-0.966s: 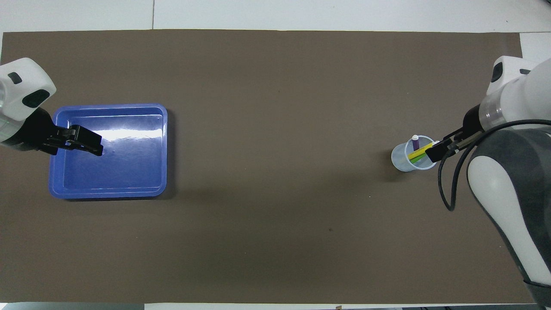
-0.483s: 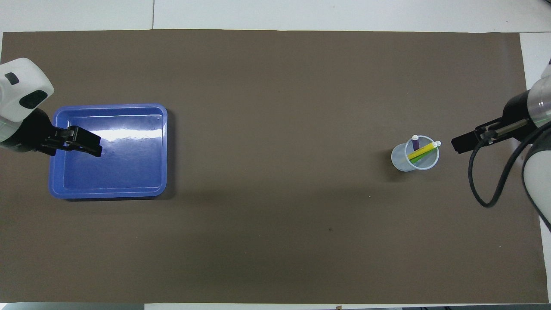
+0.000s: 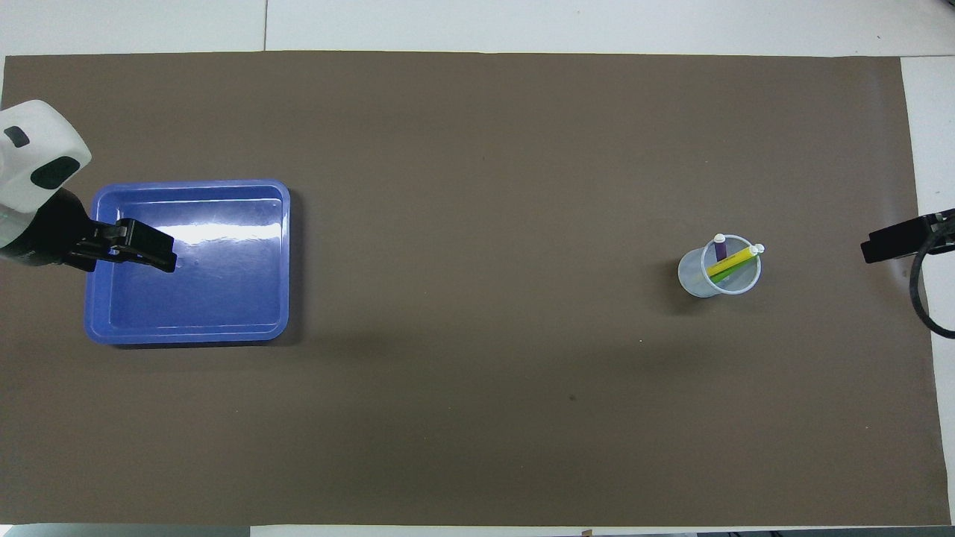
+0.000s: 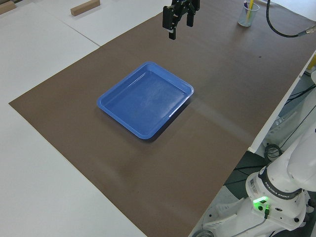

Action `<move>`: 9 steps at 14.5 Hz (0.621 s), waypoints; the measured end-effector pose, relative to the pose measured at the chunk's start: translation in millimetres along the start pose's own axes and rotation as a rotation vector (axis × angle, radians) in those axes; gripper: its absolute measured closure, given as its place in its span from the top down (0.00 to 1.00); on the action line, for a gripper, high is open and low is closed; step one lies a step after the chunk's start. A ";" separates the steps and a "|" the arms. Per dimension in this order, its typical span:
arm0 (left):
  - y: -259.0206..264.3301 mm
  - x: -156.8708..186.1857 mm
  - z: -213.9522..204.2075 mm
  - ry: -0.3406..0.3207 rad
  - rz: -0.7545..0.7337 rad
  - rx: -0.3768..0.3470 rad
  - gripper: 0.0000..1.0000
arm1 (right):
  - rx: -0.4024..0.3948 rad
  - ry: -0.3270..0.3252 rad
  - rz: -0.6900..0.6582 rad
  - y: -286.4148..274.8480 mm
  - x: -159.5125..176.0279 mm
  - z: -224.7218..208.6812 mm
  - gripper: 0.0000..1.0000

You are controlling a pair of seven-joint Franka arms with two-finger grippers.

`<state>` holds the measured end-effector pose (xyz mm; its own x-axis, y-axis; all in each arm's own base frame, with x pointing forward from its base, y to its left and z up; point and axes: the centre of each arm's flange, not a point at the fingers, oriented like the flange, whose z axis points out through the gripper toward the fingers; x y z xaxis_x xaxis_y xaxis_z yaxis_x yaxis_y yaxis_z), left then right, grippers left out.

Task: Transfer and insert pens with both arms

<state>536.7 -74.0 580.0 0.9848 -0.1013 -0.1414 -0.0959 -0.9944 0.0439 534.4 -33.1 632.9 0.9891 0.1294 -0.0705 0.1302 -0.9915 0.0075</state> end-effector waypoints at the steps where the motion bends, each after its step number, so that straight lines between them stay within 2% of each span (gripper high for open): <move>1: 0.0 -0.2 -0.3 0.001 0.000 0.000 1.00 | 0.001 -0.007 0.021 -0.8 -0.6 0.5 1.00; 4: -0.3 -0.5 -0.8 0.002 -0.002 0.000 1.00 | 0.003 -0.019 0.097 -3.1 -1.5 2.0 1.00; 9: -1.3 -0.4 -1.0 0.003 -0.005 0.000 1.00 | -0.002 0.024 0.137 -5.5 4.5 0.2 1.00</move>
<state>536.6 -72.7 581.0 0.9857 -0.0957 -0.1386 -0.0905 -0.9949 0.0436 538.1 -27.1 632.3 0.9990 -0.0068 -0.0450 -0.0061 -0.9998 0.0172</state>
